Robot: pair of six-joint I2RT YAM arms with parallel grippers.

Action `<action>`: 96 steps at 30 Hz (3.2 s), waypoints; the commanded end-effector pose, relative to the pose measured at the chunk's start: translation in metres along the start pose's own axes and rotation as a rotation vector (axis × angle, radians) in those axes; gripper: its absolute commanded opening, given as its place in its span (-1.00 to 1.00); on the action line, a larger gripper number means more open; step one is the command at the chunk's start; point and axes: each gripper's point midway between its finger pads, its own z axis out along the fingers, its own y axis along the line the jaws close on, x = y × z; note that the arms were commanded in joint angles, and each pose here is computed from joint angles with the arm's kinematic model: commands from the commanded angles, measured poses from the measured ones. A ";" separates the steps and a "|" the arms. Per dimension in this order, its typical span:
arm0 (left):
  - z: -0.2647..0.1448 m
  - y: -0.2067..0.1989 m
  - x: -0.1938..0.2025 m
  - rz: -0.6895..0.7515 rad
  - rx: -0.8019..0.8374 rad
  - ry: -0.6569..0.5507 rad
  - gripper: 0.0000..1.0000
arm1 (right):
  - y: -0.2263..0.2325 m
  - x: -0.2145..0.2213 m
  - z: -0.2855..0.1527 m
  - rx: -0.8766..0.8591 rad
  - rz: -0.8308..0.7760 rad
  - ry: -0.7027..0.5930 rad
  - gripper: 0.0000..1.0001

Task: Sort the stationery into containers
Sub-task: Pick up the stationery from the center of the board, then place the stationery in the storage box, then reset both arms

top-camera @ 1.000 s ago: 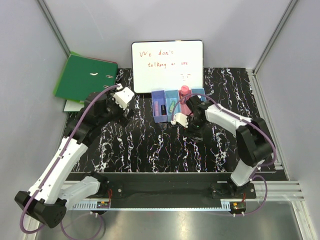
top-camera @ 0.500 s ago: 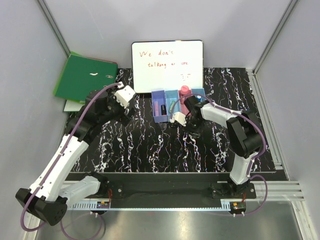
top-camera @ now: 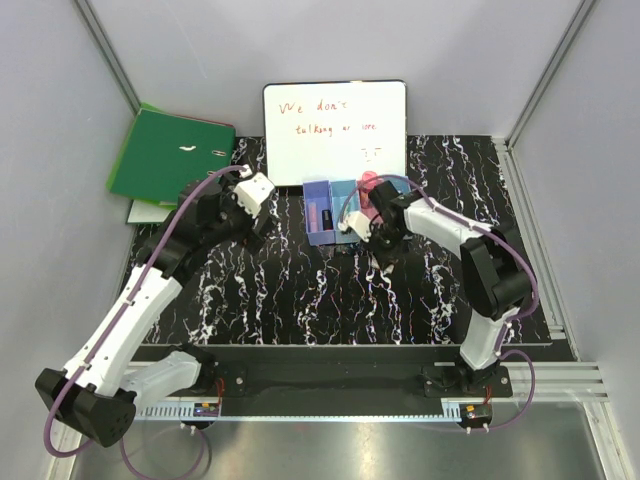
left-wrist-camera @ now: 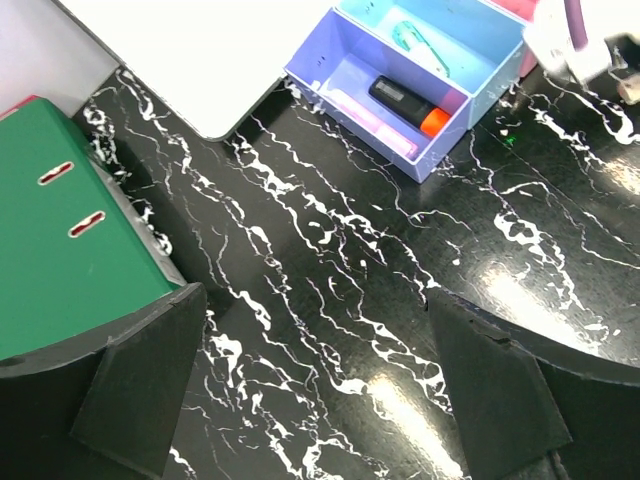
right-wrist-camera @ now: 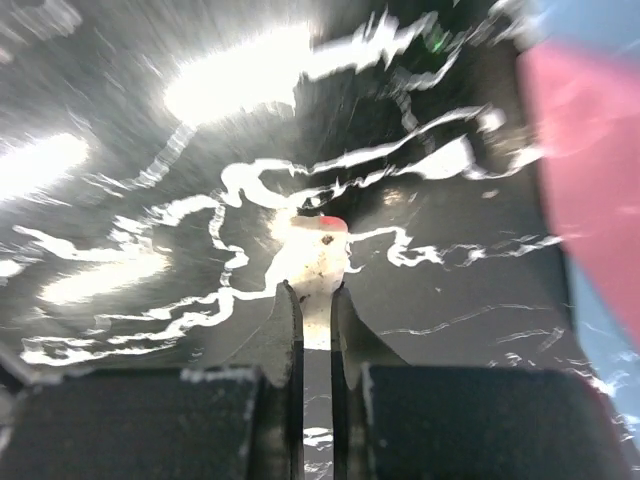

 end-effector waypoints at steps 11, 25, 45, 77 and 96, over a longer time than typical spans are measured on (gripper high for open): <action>-0.005 -0.003 -0.021 -0.032 0.015 -0.092 0.98 | -0.044 -0.165 -0.098 0.081 0.434 -0.475 -1.00; -0.014 0.004 -0.023 0.024 -0.016 -0.099 0.98 | -0.125 -0.181 -0.043 0.209 0.530 -0.468 -1.00; -0.007 0.002 -0.020 0.012 -0.002 -0.081 0.98 | -0.147 -0.171 -0.004 0.234 0.490 -0.409 -0.21; -0.012 -0.002 -0.019 -0.012 0.012 -0.075 0.98 | -0.067 -0.140 -0.174 0.435 0.143 -0.441 -1.00; -0.058 0.024 0.005 -0.126 -0.231 -0.038 0.98 | 0.005 0.002 -0.310 0.820 0.363 -0.478 0.45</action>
